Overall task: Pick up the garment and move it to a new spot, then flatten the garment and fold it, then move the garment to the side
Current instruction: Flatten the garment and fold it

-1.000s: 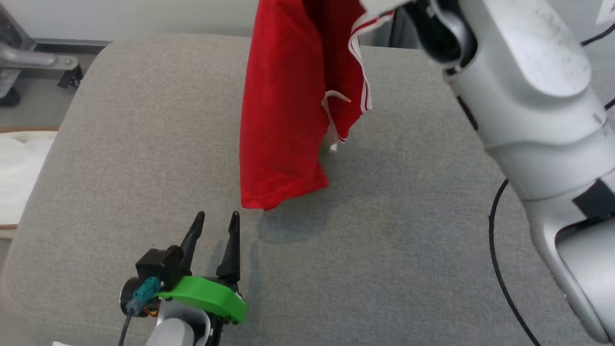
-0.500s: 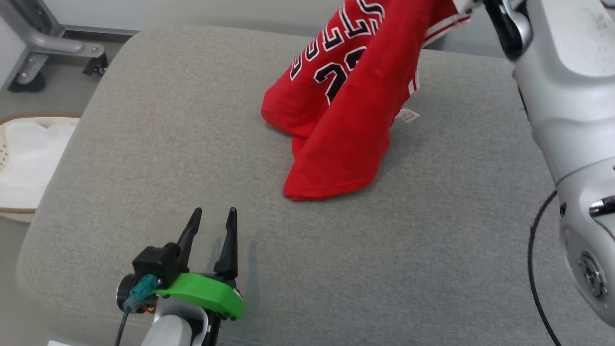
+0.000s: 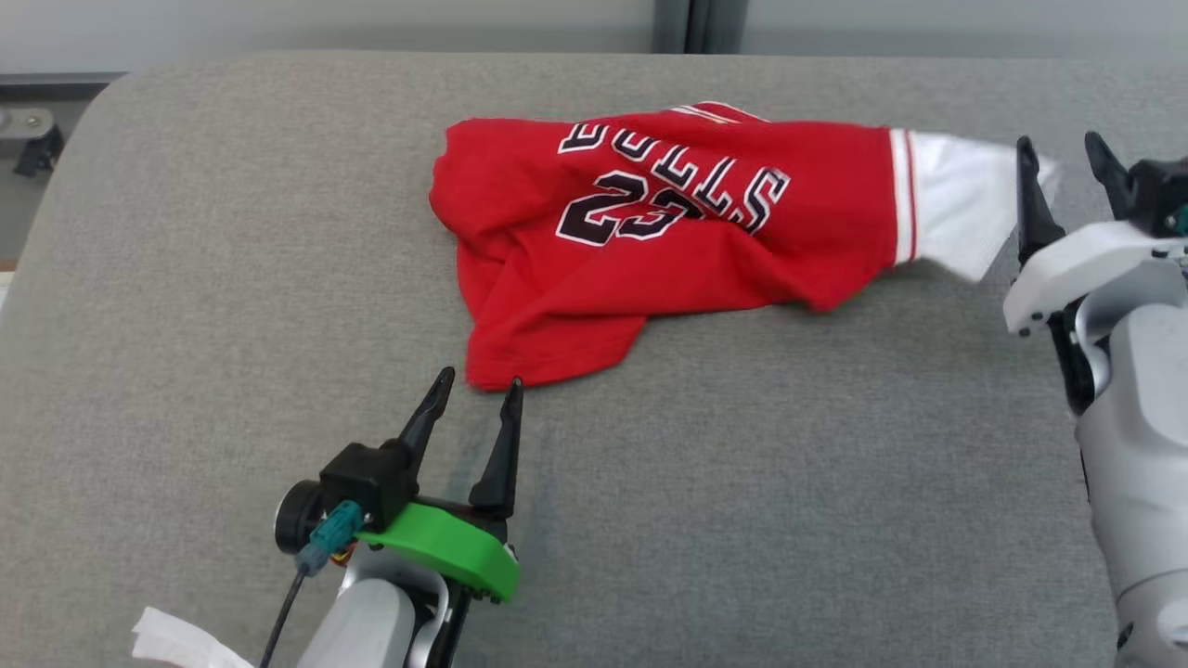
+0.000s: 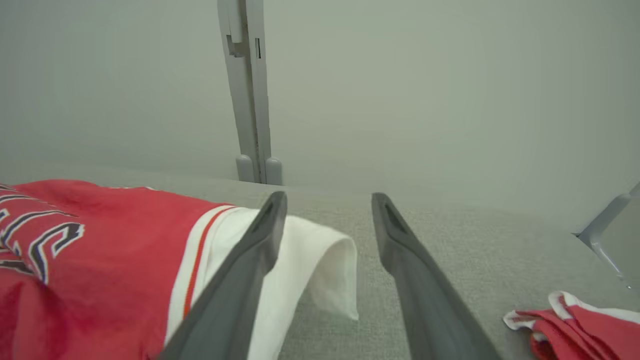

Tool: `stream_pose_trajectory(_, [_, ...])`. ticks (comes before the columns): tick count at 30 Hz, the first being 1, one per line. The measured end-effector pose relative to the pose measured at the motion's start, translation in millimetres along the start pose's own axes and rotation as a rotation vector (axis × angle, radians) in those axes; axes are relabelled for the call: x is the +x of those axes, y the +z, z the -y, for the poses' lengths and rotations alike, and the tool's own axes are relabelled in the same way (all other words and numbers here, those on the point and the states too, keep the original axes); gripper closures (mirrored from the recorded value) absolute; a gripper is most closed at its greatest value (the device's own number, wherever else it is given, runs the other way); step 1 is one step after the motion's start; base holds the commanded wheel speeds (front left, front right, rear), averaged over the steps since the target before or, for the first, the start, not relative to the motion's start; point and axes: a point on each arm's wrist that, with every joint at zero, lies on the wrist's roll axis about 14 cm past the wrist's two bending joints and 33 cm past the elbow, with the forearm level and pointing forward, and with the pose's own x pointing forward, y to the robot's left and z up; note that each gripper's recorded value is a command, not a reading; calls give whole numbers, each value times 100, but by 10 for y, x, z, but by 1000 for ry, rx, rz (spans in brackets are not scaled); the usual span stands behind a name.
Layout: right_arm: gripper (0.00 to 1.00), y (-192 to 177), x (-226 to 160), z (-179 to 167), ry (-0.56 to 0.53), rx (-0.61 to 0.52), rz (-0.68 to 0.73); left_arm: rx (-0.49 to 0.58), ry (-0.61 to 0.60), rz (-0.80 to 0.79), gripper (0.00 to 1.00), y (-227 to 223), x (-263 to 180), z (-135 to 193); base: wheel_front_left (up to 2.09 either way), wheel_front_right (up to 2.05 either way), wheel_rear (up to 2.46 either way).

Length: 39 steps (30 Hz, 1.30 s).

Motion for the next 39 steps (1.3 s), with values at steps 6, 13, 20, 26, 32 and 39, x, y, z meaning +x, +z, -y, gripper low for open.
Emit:
stream_pose_trajectory(6, [0,-131,-334,120,-51,23,15,9,-58,-48,0,-153,93,124,0,0,0])
stream_pose_trajectory(13, [0,-249,-644,164,-76,33,17,61,-91,-87,0,-277,258,138,0,0,0])
stream_pose_trajectory(20, [0,-400,-763,235,-101,44,-7,115,-87,-143,0,-456,402,10,0,0,0])
stream_pose_trajectory(26, [0,-471,-779,263,-113,84,-13,156,-53,-162,0,-530,503,-146,0,0,0])
stream_pose_trajectory(32, [0,-550,-835,297,-125,106,-31,141,-76,-218,100,-718,529,-95,0,0,0])
stream_pose_trajectory(39, [0,-580,-990,357,-153,122,-46,117,-158,-56,100,-200,627,244,0,0,0])
